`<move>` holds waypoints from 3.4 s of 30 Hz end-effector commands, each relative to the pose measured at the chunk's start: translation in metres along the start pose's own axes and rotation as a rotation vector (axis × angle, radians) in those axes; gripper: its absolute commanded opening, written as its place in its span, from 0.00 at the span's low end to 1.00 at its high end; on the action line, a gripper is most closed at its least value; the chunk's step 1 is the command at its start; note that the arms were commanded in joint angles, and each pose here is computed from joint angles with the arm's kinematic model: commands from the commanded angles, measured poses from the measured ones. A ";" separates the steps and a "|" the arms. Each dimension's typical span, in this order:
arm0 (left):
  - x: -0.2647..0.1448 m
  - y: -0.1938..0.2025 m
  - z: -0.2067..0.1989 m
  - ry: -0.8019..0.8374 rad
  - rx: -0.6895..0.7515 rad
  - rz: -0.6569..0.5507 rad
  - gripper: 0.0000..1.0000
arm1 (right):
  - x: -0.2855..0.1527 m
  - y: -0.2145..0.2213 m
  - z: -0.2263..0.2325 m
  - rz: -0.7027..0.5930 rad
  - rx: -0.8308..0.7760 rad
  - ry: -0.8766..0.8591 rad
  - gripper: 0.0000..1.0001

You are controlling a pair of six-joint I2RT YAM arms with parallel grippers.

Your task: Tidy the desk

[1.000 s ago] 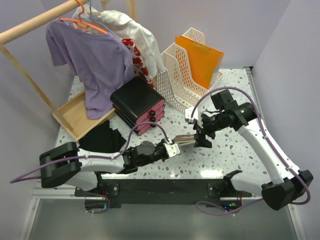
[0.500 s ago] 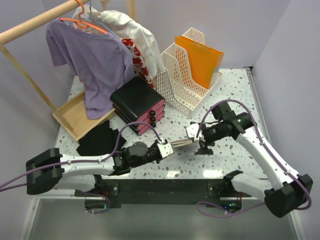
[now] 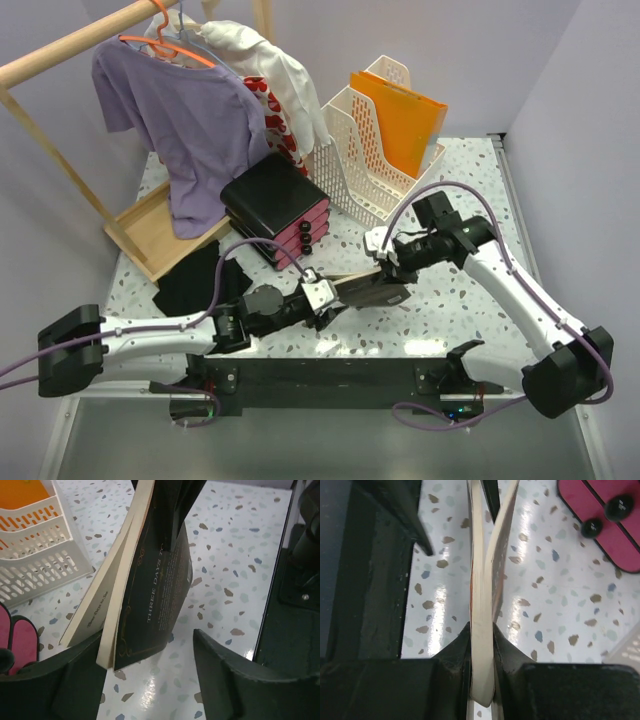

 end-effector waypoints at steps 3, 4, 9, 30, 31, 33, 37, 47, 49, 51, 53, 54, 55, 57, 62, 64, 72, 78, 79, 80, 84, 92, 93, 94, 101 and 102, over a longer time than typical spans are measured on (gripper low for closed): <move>-0.022 -0.059 0.020 -0.124 -0.056 -0.136 0.87 | -0.072 -0.017 -0.034 0.001 0.196 0.454 0.00; -0.026 -0.062 0.021 -0.126 -0.045 -0.112 0.90 | -0.096 -0.008 -0.041 -0.014 0.264 0.563 0.00; -0.049 -0.070 0.032 -0.163 0.034 -0.021 0.93 | -0.157 -0.015 -0.054 -0.104 0.354 0.810 0.00; -0.111 -0.039 0.069 -0.498 0.005 0.158 1.00 | -0.206 -0.090 -0.198 -0.407 0.212 0.925 0.00; -0.112 -0.040 0.069 -0.498 0.006 0.157 1.00 | -0.196 -0.093 -0.203 -0.403 0.203 0.912 0.00; -0.113 -0.039 0.070 -0.508 0.004 0.160 1.00 | -0.187 -0.089 -0.216 -0.385 0.194 0.931 0.00; -0.114 -0.039 0.071 -0.521 0.006 0.164 1.00 | -0.183 -0.082 -0.233 -0.365 0.183 0.969 0.00; -0.110 -0.035 0.070 -0.510 0.015 0.184 1.00 | -0.179 -0.073 -0.238 -0.293 0.147 0.942 0.00; -0.111 -0.035 0.070 -0.510 0.015 0.184 1.00 | -0.184 -0.074 -0.238 -0.270 0.132 0.964 0.00; -0.111 -0.035 0.070 -0.510 0.016 0.183 1.00 | -0.189 -0.075 -0.240 -0.262 0.128 1.004 0.00; -0.111 -0.035 0.069 -0.506 0.019 0.183 1.00 | -0.190 -0.075 -0.245 -0.274 0.130 1.016 0.00; -0.110 -0.035 0.069 -0.507 0.018 0.183 1.00 | -0.187 -0.075 -0.247 -0.289 0.138 1.003 0.00; -0.110 -0.034 0.069 -0.506 0.020 0.185 1.00 | -0.184 -0.075 -0.250 -0.301 0.150 1.000 0.00; -0.110 -0.034 0.069 -0.503 0.021 0.187 1.00 | -0.172 -0.071 -0.259 -0.301 0.166 0.982 0.00; -0.110 -0.034 0.069 -0.502 0.018 0.184 1.00 | -0.154 -0.062 -0.282 -0.349 0.210 0.936 0.00; -0.111 -0.035 0.069 -0.504 0.016 0.180 1.00 | -0.146 -0.054 -0.294 -0.354 0.216 0.917 0.00; -0.112 -0.035 0.070 -0.513 0.015 0.174 1.00 | -0.115 -0.025 -0.314 -0.353 0.256 0.813 0.00; -0.112 -0.035 0.070 -0.516 0.015 0.174 1.00 | -0.093 -0.001 -0.318 -0.348 0.279 0.801 0.07; -0.112 -0.034 0.070 -0.516 0.016 0.177 1.00 | -0.091 0.001 -0.319 -0.346 0.283 0.796 0.09; -0.112 -0.034 0.070 -0.516 0.016 0.177 1.00 | -0.088 0.004 -0.320 -0.344 0.289 0.792 0.16; -0.113 -0.035 0.071 -0.523 0.011 0.170 1.00 | -0.090 0.002 -0.316 -0.325 0.271 0.801 0.49; -0.117 -0.061 0.071 -0.493 -0.067 0.009 1.00 | -0.130 -0.031 -0.262 -0.216 0.270 0.845 0.92; -0.117 -0.067 0.072 -0.491 -0.080 -0.022 1.00 | -0.136 -0.036 -0.246 -0.212 0.278 0.850 0.96; -0.116 -0.076 0.072 -0.478 -0.095 -0.067 1.00 | -0.142 -0.036 -0.239 -0.209 0.290 0.871 0.99; -0.104 -0.116 0.102 -0.544 -0.188 -0.119 1.00 | -0.180 -0.024 -0.169 -0.281 0.520 1.121 0.99; -0.101 -0.119 0.106 -0.554 -0.187 -0.111 1.00 | -0.183 -0.024 -0.162 -0.323 0.588 1.154 0.99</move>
Point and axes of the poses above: each gripper's point midway between its finger pads, its own x axis out along the fingers, its own z axis along the line the jaws close on, y = z × x, the point moved 6 cm from there along -x, back along the fingers, and after that the axes turned 2 degrees about -x, right-handed, at the moved point
